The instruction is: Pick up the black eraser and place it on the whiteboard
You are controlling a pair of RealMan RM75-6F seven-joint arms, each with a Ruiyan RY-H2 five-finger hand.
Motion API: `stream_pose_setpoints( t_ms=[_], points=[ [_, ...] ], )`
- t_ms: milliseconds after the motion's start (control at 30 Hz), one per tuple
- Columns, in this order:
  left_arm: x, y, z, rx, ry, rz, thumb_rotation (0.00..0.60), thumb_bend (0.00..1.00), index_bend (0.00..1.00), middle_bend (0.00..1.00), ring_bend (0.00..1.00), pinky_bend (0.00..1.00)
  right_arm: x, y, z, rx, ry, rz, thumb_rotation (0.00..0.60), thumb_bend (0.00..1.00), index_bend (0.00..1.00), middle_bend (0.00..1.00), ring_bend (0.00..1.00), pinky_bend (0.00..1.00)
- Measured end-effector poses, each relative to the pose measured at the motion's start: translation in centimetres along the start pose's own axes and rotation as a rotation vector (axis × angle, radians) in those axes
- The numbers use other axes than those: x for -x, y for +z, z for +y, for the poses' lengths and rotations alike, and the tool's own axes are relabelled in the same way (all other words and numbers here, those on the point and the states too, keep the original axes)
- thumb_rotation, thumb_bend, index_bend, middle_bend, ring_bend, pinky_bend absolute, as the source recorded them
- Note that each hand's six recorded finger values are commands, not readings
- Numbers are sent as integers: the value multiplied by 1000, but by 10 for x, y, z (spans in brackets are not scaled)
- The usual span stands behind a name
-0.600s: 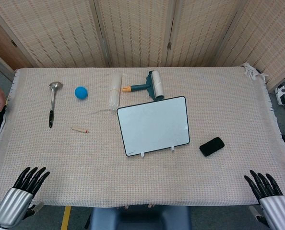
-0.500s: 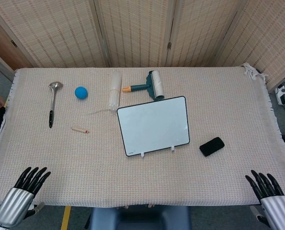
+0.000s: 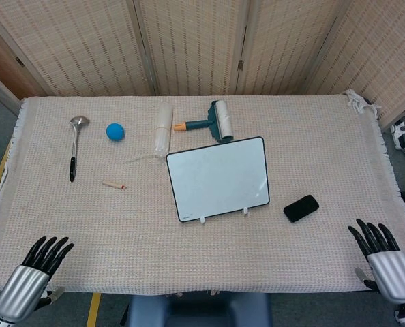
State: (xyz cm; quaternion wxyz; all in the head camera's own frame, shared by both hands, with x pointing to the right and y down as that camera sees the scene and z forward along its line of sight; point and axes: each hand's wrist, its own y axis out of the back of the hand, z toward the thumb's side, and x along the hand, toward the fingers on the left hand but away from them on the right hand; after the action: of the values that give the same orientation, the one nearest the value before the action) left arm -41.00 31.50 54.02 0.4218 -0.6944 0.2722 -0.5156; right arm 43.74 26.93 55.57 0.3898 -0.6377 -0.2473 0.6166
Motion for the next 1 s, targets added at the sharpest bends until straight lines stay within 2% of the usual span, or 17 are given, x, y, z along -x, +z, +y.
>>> stream_pose_setpoints(
  t_ms=[233, 367, 533, 733, 1000],
  points=[
    [0, -2, 2, 6, 2, 5, 600, 201, 20, 95, 45, 67, 60, 10, 0, -144, 80, 12, 600, 309, 199, 0, 0, 0],
    [-1, -2, 2, 13, 0, 3, 600, 200, 20, 95, 45, 67, 90, 18, -2, -188, 115, -1, 600, 308, 199, 0, 0, 0],
    [-2, -5, 3, 21, 1, 4, 600, 200, 20, 95, 44, 66, 127, 44, -11, -208, 138, 12, 600, 308, 199, 0, 0, 0],
    [-4, -7, 2, 22, -6, 5, 600, 201, 21, 95, 43, 66, 158, 67, -26, -227, 154, 22, 600, 308, 200, 0, 0, 0],
    [-4, -8, 4, 32, -2, 3, 600, 201, 20, 95, 43, 66, 182, 78, -43, -250, 190, -8, 600, 308, 215, 0, 0, 0]
  ],
)
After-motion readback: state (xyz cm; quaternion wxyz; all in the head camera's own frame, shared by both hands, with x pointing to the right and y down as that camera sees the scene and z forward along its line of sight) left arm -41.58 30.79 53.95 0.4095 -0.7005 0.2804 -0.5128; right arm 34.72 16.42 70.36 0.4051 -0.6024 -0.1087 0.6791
